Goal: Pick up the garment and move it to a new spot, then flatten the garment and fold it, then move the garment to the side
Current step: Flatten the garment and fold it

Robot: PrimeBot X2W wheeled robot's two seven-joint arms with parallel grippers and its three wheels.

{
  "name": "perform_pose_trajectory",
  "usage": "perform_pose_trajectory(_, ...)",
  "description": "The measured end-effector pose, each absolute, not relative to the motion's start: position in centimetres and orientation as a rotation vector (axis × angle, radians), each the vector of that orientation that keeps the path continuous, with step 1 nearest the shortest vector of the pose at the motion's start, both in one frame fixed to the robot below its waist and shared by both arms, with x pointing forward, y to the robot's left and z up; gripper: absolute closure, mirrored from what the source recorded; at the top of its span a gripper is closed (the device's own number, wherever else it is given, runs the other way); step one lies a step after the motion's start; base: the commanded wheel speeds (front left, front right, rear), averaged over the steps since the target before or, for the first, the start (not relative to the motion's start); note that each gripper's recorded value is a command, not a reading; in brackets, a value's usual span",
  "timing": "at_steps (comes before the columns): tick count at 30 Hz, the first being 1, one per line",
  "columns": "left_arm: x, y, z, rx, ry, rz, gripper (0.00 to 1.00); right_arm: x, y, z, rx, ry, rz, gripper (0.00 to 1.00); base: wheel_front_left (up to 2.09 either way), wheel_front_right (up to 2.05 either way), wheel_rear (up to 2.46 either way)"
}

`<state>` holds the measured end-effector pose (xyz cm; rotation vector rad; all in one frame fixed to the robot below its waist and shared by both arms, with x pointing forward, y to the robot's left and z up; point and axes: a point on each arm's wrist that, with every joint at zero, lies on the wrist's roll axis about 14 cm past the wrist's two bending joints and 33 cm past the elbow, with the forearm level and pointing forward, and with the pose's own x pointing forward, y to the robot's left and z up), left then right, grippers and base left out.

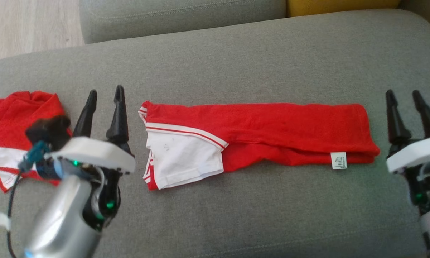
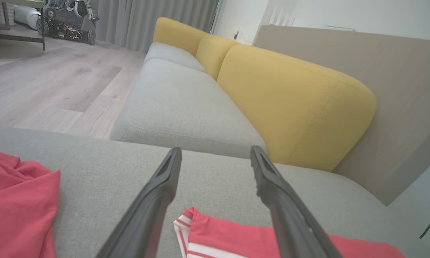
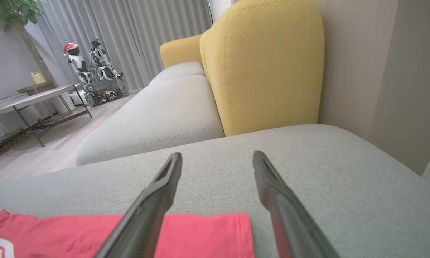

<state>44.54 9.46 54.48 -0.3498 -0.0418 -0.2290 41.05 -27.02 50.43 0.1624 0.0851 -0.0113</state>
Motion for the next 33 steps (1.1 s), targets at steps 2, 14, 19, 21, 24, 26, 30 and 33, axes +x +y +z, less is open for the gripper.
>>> perform_pose_trajectory(2, 43.9, 9.6, 53.8, -0.371, -0.042, -0.207, 0.0, 40.7, -26.6, 50.3, 0.164, 0.069, -0.019, 0.0, 0.0, 0.0, 0.0)
perform_pose_trajectory(14, 42.1, 9.6, 49.3, -0.33, 0.026, -0.213, 0.0, 39.7, -26.6, 46.7, 0.164, 0.176, -0.08, 0.0, 0.0, 0.0, 0.0)
perform_pose_trajectory(19, 42.5, 9.1, 47.9, -0.332, 0.054, -0.223, 0.0, 38.9, -27.2, 42.5, 0.206, 0.334, -0.146, 0.0, 0.0, 0.0, 0.0)
perform_pose_trajectory(21, 42.9, 8.8, 47.7, -0.332, 0.056, -0.231, 0.0, 39.0, -27.3, 41.3, 0.214, 0.383, -0.166, 0.0, 0.0, 0.0, 0.0)
perform_pose_trajectory(24, 43.4, 8.4, 47.3, -0.333, 0.062, -0.244, 0.0, 40.0, -27.1, 40.3, 0.227, 0.426, -0.173, 0.0, 0.0, 0.0, 0.0)
perform_pose_trajectory(26, 43.7, 8.6, 46.8, -0.328, 0.07, -0.241, 0.0, 40.7, -26.9, 39.8, 0.234, 0.449, -0.173, 0.0, 0.0, 0.0, 0.0)
perform_pose_trajectory(30, 44.2, 8.9, 46.4, -0.328, 0.074, -0.235, 0.0, 41.1, -26.5, 38.6, 0.246, 0.501, -0.172, 0.0, 0.0, 0.0, 0.0)
perform_pose_trajectory(33, 44.7, 8.9, 46.2, -0.326, 0.076, -0.233, 0.0, 40.9, -26.3, 37.0, 0.243, 0.57, -0.174, 0.0, 0.0, 0.0, 0.0)
